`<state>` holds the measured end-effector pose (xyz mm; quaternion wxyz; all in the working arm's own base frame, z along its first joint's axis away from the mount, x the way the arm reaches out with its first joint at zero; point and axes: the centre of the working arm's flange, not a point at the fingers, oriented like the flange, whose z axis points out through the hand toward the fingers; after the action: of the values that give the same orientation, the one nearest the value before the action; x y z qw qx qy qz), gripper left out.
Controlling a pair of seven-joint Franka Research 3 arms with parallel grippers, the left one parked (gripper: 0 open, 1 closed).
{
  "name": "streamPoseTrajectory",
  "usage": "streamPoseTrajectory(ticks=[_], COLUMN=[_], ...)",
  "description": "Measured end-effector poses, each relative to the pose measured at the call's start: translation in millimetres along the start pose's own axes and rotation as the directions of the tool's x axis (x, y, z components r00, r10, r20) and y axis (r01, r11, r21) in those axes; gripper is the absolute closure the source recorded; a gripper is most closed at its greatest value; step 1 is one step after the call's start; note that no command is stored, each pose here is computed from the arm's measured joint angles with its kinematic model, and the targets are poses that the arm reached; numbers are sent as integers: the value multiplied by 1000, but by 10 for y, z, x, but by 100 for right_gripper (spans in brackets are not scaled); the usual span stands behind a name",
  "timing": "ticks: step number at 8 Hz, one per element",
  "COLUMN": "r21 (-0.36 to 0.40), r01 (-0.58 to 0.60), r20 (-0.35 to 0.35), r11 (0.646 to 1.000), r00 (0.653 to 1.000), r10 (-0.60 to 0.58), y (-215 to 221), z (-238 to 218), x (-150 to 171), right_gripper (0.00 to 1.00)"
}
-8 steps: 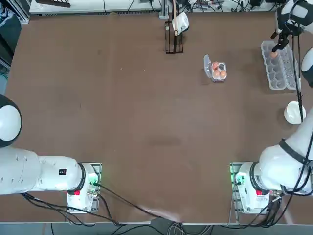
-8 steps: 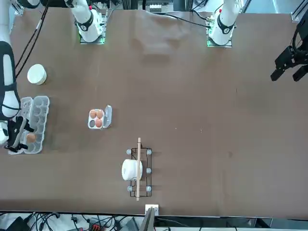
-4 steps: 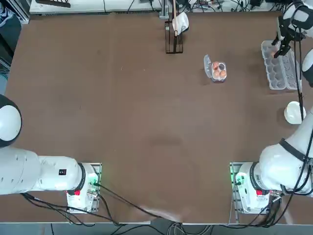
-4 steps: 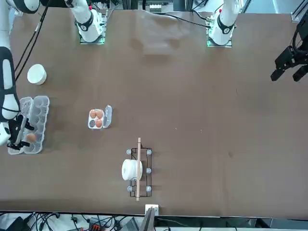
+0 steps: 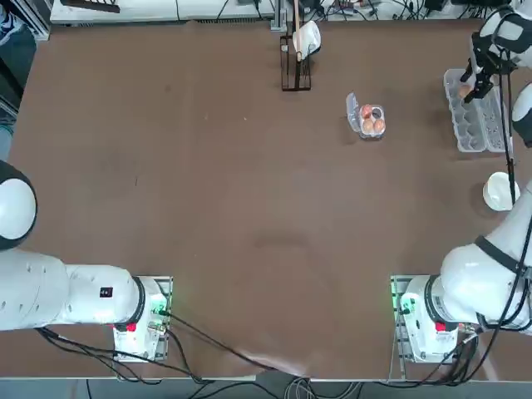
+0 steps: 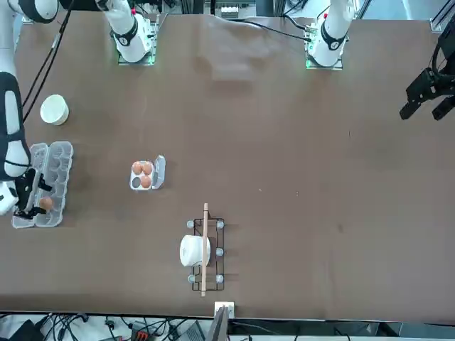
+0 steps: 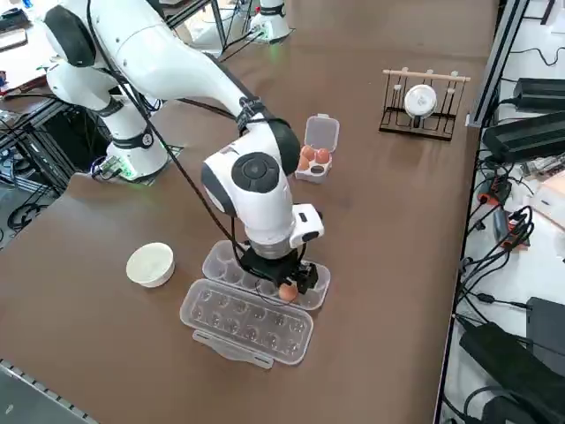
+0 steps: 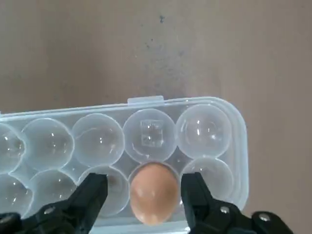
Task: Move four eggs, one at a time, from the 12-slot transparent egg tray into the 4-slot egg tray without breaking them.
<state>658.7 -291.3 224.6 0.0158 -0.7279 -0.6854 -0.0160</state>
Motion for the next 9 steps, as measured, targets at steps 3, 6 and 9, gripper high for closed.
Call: streamPoseTrajectory(ticks=[3, 6, 9], r21=[-16, -10, -5], r01=[24, 27, 27], r20=[8, 6, 5], r11=[1000, 1000, 1000], r00=[1000, 1000, 1000], r10=[-24, -27, -27], y=[100, 110, 105], z=[13, 98, 134], x=[-27, -34, -35], right_gripper=[7, 10, 13])
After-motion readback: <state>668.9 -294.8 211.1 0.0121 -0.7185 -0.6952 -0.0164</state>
